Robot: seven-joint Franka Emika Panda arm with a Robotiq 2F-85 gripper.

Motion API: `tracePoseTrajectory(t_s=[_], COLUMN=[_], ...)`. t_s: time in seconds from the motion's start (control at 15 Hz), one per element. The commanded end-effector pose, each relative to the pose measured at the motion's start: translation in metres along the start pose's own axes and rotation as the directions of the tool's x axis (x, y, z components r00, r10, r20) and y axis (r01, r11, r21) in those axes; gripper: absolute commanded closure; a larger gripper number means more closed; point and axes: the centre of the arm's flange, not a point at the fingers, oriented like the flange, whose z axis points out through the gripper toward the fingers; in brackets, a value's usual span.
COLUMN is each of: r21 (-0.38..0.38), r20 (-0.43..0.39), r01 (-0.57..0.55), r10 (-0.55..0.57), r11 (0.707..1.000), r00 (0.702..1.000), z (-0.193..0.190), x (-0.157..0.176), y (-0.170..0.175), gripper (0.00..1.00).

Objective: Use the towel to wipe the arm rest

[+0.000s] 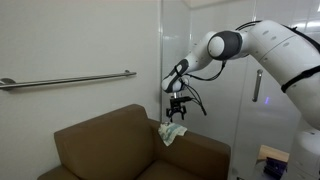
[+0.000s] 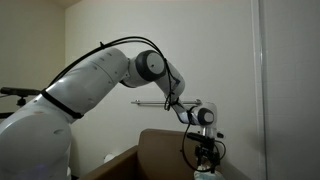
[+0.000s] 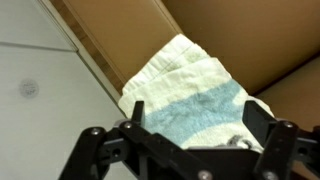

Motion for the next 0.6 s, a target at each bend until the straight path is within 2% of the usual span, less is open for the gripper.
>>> tracePoseTrajectory(t_s=[0.0, 0.27, 0.53], r21=[-0.008, -0.03, -0.084], r20=[0.003, 0.046, 0.112], r01=[0.065, 0.101, 0.105], r10=[-0.065, -0.1, -0.095], r11=[0.998, 0.994, 0.991], r00=[0.998, 0.994, 0.989], z=[0.003, 0.032, 0.074], x=[0.069, 0.097, 0.109], y=[-0.022, -0.039, -0.042], gripper=[0.0, 0.0, 0.0])
